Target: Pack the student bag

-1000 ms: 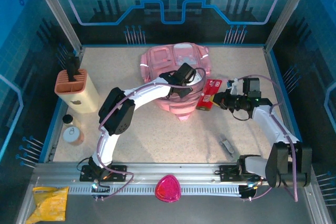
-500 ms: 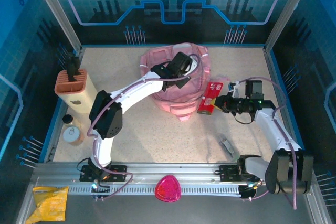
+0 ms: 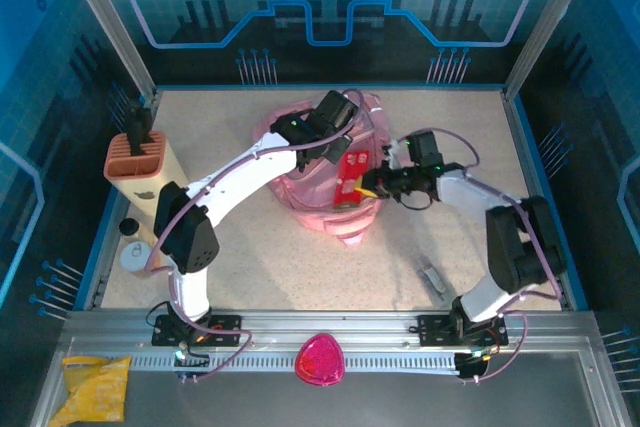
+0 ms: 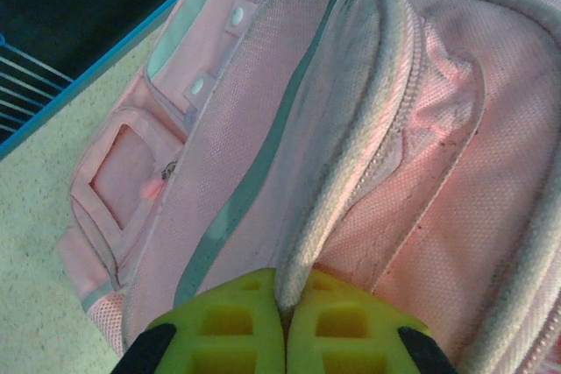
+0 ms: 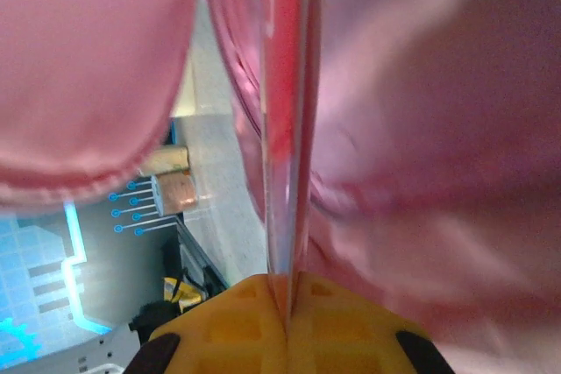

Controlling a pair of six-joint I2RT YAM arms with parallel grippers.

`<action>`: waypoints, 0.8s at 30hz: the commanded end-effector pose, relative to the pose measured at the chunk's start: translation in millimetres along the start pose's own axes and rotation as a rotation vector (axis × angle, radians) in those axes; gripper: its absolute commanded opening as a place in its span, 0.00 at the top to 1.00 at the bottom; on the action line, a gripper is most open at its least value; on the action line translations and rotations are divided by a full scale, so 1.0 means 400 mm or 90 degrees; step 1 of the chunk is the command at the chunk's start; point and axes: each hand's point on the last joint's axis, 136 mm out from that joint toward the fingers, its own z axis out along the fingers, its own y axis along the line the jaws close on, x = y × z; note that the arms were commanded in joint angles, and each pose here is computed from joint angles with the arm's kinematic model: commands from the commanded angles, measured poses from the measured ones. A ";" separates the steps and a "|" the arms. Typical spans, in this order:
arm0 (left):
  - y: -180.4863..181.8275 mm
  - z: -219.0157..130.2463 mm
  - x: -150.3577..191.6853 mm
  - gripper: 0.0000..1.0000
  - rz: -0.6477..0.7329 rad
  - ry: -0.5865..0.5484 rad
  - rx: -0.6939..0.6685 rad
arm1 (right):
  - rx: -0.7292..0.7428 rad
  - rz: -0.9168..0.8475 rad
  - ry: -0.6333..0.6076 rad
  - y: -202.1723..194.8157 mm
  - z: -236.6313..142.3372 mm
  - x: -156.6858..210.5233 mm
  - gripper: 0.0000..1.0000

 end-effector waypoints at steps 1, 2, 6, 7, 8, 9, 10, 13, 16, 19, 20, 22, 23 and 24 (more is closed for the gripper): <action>0.064 -0.104 -0.042 1.00 -0.098 -0.044 -0.031 | -0.025 -0.043 -0.038 0.047 0.043 -0.081 1.00; 0.064 -0.107 -0.039 1.00 -0.104 -0.044 -0.028 | -0.020 -0.040 -0.044 0.037 0.056 -0.102 0.96; 0.065 -0.118 -0.038 1.00 -0.137 -0.044 -0.022 | -0.008 -0.038 -0.034 0.009 0.108 -0.166 0.85; 0.069 -0.121 -0.040 1.00 -0.145 -0.047 -0.024 | -0.002 -0.036 -0.034 -0.001 0.112 -0.175 0.79; 0.074 -0.122 -0.041 1.00 -0.151 -0.047 -0.029 | 0.004 -0.034 -0.039 -0.010 0.109 -0.180 0.74; 0.078 -0.128 -0.044 1.00 -0.157 -0.049 -0.030 | 0.008 -0.036 -0.050 -0.015 0.098 -0.181 0.67; 0.077 -0.129 -0.044 1.00 -0.161 -0.049 -0.029 | 0.016 -0.042 -0.060 -0.019 0.085 -0.177 0.61; 0.073 -0.132 -0.045 1.00 -0.174 -0.054 -0.017 | 0.069 -0.062 -0.060 -0.039 0.049 -0.141 0.56; 0.073 -0.133 -0.044 1.00 -0.192 -0.054 -0.016 | 0.119 -0.071 -0.067 -0.066 0.010 -0.087 0.55; 0.069 -0.135 -0.048 1.00 -0.204 -0.057 -0.010 | 0.147 -0.072 -0.074 -0.083 -0.007 -0.039 0.56; 0.065 -0.134 -0.049 1.00 -0.207 -0.057 -0.005 | 0.149 -0.078 -0.077 -0.078 -0.005 -0.030 0.59; 0.066 -0.132 -0.050 1.00 -0.215 -0.057 -0.004 | 0.139 -0.090 -0.072 -0.062 0.012 -0.014 0.60; 0.064 -0.134 -0.051 1.00 -0.220 -0.059 -0.002 | 0.141 -0.090 -0.068 -0.061 0.022 -0.011 0.63; 0.062 -0.134 -0.051 1.00 -0.222 -0.058 0.002 | 0.145 -0.091 -0.067 -0.062 0.031 -0.014 0.66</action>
